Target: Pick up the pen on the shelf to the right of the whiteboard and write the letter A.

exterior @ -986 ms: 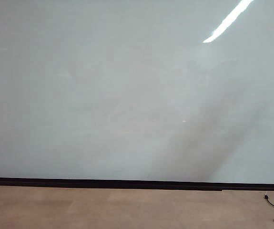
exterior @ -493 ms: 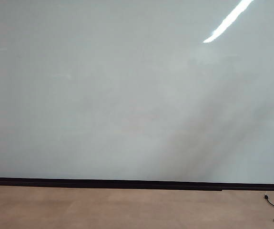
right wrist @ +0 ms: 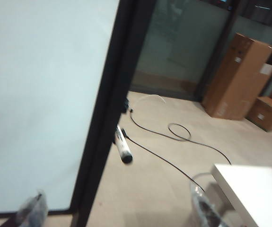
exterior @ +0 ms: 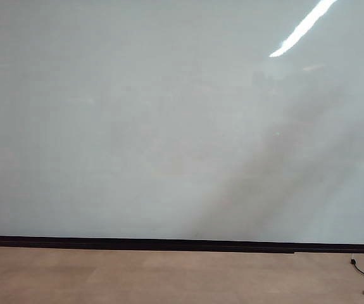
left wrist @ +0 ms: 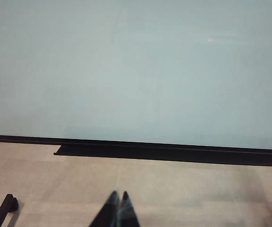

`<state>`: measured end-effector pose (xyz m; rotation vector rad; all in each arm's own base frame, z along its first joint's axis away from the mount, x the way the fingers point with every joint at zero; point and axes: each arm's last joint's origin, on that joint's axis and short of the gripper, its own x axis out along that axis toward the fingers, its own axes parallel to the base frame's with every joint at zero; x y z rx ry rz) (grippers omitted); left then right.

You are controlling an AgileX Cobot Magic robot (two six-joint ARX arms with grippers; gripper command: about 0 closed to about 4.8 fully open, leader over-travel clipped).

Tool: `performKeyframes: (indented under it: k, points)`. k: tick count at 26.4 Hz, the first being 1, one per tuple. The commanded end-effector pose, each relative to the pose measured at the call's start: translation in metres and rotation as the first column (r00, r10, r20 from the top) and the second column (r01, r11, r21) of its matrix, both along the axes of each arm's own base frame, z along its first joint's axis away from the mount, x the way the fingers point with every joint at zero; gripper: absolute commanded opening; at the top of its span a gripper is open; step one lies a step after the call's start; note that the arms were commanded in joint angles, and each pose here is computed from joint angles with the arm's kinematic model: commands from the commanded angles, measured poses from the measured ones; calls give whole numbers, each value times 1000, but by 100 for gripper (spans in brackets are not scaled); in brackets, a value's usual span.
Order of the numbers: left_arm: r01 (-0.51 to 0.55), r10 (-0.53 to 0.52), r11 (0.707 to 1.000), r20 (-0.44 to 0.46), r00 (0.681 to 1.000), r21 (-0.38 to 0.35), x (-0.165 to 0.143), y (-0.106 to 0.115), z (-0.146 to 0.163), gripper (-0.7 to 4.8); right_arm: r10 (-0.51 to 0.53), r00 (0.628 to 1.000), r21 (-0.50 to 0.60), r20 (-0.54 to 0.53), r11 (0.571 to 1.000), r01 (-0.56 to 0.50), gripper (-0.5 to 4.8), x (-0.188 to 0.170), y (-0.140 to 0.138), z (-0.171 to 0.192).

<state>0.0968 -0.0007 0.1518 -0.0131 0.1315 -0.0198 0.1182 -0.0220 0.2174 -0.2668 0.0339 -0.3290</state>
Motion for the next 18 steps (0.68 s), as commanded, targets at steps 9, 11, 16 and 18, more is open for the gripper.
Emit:
performKeyframes:
  k: [9, 11, 16, 18]
  points:
    - [4, -4, 1000, 9, 1000, 4, 0, 0, 2, -4, 126, 987, 23, 96, 991, -129, 392, 40, -42, -5]
    - [5, -5, 1000, 9, 1000, 3, 0, 0, 2, -5, 159, 977, 59, 142, 984, -169, 391, 47, -53, -9]
    - [4, -4, 1000, 9, 1000, 4, 0, 0, 2, -4, 154, 956, 99, 249, 978, -184, 390, 58, -70, -17]
    - [5, -5, 1000, 9, 1000, 4, 0, 0, 2, -4, 162, 949, 113, 269, 974, -198, 390, 64, -75, -22]
